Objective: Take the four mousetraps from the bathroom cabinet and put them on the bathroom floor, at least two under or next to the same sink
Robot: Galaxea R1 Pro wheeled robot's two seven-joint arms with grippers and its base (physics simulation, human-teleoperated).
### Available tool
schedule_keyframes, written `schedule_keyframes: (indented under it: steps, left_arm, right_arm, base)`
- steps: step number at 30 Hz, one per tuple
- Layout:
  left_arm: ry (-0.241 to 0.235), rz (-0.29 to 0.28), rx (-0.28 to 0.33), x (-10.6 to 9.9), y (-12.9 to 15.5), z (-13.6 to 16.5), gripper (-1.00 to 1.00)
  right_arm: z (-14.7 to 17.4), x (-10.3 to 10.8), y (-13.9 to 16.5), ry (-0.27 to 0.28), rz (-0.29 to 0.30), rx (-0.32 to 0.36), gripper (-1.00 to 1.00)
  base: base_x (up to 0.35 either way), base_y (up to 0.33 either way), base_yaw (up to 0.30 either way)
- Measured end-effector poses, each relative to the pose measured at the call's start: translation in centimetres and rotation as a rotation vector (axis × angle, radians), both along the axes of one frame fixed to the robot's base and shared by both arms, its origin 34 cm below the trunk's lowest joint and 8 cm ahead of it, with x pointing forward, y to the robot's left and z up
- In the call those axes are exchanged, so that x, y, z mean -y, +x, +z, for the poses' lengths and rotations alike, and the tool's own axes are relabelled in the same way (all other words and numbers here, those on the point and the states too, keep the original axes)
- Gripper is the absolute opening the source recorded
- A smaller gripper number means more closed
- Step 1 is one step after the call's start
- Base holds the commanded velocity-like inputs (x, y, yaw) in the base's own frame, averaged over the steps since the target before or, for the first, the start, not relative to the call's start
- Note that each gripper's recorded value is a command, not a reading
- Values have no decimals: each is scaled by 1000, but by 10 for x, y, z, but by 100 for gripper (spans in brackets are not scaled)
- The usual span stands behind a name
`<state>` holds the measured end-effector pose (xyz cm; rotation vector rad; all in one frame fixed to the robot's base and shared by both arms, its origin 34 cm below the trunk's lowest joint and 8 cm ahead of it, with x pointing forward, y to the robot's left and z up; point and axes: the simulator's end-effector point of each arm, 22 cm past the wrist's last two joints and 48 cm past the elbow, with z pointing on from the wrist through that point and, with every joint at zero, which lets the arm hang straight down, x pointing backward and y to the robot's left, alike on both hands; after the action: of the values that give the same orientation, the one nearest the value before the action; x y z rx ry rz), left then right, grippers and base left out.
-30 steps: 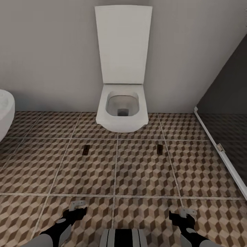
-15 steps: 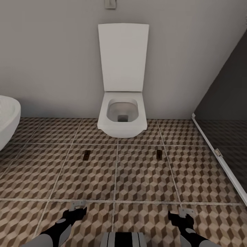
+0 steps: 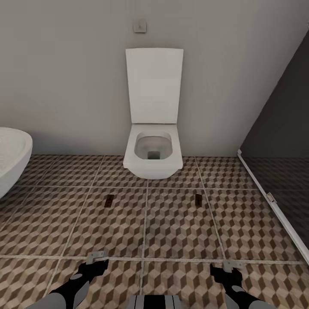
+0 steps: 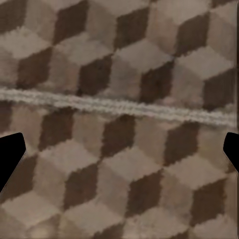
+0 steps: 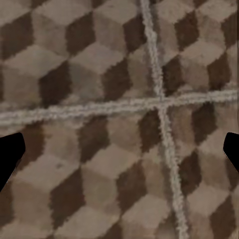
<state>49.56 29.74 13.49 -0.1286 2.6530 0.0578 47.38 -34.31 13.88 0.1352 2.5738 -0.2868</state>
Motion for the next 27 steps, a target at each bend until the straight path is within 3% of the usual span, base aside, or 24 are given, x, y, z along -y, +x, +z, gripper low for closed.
schedule_keyframes:
  steps: [27]
  left_arm:
    - [0, 3, 113, -1, 38, 51, 100]
  right_arm:
    - [48, 3, 36, -5, 1, 106, 100]
  base:
    - [0, 0, 0]
